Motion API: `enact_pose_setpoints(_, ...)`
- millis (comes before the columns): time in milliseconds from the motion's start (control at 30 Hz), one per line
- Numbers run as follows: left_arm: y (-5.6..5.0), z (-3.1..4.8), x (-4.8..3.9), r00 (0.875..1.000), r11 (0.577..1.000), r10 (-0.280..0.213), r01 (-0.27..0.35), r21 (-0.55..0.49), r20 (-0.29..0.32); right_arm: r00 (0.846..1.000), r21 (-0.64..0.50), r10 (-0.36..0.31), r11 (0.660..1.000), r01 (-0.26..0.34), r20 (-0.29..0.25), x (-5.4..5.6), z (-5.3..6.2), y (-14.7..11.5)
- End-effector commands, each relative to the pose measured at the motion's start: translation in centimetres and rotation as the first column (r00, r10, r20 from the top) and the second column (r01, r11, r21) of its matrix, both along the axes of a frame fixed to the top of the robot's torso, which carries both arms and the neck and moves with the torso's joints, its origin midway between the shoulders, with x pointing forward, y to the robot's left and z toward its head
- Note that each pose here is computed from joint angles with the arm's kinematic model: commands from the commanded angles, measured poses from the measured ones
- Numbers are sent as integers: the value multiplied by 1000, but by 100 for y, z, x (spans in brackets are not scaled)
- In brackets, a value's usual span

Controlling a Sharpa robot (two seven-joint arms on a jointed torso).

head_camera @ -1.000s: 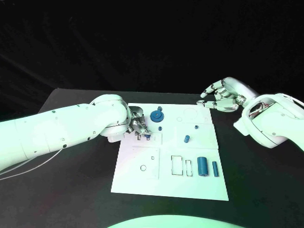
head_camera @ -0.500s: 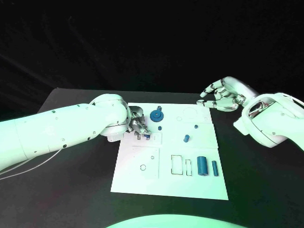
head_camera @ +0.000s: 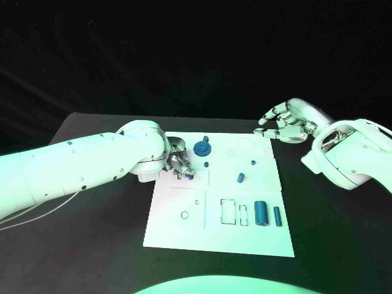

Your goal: Assemble the parts on the task board

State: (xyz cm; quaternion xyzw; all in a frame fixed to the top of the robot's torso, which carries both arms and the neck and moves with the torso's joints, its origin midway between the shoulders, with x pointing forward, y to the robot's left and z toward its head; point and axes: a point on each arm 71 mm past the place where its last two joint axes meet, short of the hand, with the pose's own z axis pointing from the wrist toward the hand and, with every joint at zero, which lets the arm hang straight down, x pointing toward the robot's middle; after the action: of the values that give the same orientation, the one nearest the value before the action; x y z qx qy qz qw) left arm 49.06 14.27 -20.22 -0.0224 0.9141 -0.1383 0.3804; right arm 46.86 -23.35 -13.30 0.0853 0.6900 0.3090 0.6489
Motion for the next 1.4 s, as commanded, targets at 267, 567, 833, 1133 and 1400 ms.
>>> enact_pose_setpoints(267,-17,-40,-37,999,999,-36,37,28,-28,1000,-7,7,1000,-7,-6,-4,-6,6)
enact_pose_setpoints(567,-16,-42,-37,999,999,-36,37,28,-28,1000,-6,6,1000,-6,-6,-3,-7,3)
enact_pose_setpoints(833,-26,-40,-33,999,999,-29,30,19,-24,1000,-6,7,1000,-7,-6,-3,-7,5)
enact_pose_setpoints(1133,-37,-43,-22,999,1000,-23,24,13,-27,1000,-5,7,1000,-7,-6,-5,-6,4)
enact_pose_setpoints(1400,-41,-50,-13,999,1000,-23,24,16,-32,1000,-5,6,1000,-6,-6,-6,-6,1)
